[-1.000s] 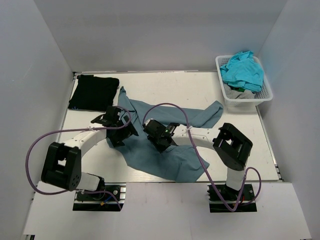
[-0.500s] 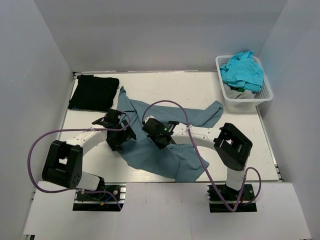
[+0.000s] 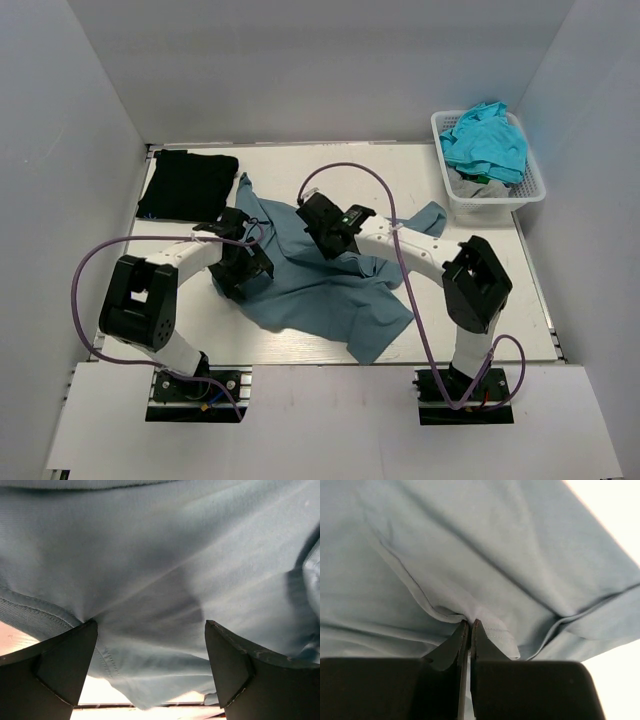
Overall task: Fold and stack the t-shirts
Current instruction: Flatten out the tshirt
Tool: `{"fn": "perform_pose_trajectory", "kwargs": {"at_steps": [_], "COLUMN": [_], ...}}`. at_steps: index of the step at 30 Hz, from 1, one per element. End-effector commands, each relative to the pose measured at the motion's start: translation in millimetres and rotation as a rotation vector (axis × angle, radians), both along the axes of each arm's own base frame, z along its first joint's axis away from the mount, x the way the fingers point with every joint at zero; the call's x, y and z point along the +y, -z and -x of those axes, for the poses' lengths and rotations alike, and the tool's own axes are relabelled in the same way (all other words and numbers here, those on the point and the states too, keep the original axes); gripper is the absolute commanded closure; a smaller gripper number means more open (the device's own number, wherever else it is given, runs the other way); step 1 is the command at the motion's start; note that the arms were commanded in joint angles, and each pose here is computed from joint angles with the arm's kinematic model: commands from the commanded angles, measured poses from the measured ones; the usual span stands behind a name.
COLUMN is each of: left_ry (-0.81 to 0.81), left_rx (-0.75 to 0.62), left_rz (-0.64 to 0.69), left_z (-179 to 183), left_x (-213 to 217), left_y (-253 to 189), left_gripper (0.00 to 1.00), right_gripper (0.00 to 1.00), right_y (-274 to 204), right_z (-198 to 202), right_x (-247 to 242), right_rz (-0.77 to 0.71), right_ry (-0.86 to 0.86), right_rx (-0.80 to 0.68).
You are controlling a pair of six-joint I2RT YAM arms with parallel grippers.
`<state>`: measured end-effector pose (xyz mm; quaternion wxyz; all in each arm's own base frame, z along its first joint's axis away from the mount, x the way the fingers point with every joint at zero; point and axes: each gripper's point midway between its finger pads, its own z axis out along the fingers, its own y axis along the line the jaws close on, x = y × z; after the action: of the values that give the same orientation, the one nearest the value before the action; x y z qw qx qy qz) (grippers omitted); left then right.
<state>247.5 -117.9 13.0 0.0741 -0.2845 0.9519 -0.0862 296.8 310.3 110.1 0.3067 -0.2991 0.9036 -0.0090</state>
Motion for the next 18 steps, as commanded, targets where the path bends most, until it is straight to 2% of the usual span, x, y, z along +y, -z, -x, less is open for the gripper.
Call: {"fn": "perform_pose_trajectory", "kwargs": {"at_steps": [1, 5, 10, 13, 14, 15, 16, 17, 18], "left_ry": [0.004, 0.004, 0.003, 0.0, -0.002, -0.005, 0.005, 0.001, 0.012], "left_rx": [0.138, 0.166, 0.169, 0.157, 0.151, 0.138, 0.139, 0.125, 0.137], "left_rz": [-0.226, -0.259, -0.281, -0.306, -0.328, -0.335, -0.349, -0.368, -0.372], "left_z": [31, 37, 43, 38, 36, 30, 29, 25, 26], "left_x": [44, 51, 56, 60, 63, 64, 66, 69, 69], "left_y": [43, 45, 40, 33, 31, 27, 25, 23, 23], "left_gripper": [0.0, 0.0, 0.0, 0.0, 0.0, 0.0, 0.0, 0.0, 0.0], "right_gripper": [1.0, 1.0, 1.0, 1.0, 1.0, 1.0, 1.0, 1.0, 1.0], "right_y": [6, -7, -40, -47, -67, -56, -59, -91, -82], "right_z": [29, 15, -47, -103, -131, -148, -176, -204, -237], "right_x": [4, -5, -21, -36, -35, -40, -67, -74, -87], "right_rz": [-0.039, -0.092, -0.087, -0.062, -0.068, -0.009, 0.028, 0.026, 0.113], "right_ry": [-0.11, -0.041, 0.103, 0.184, 0.222, 0.211, 0.277, 0.326, 0.388], "right_rx": [0.123, 0.071, -0.084, -0.133, -0.207, -0.219, -0.264, -0.379, -0.444]}}
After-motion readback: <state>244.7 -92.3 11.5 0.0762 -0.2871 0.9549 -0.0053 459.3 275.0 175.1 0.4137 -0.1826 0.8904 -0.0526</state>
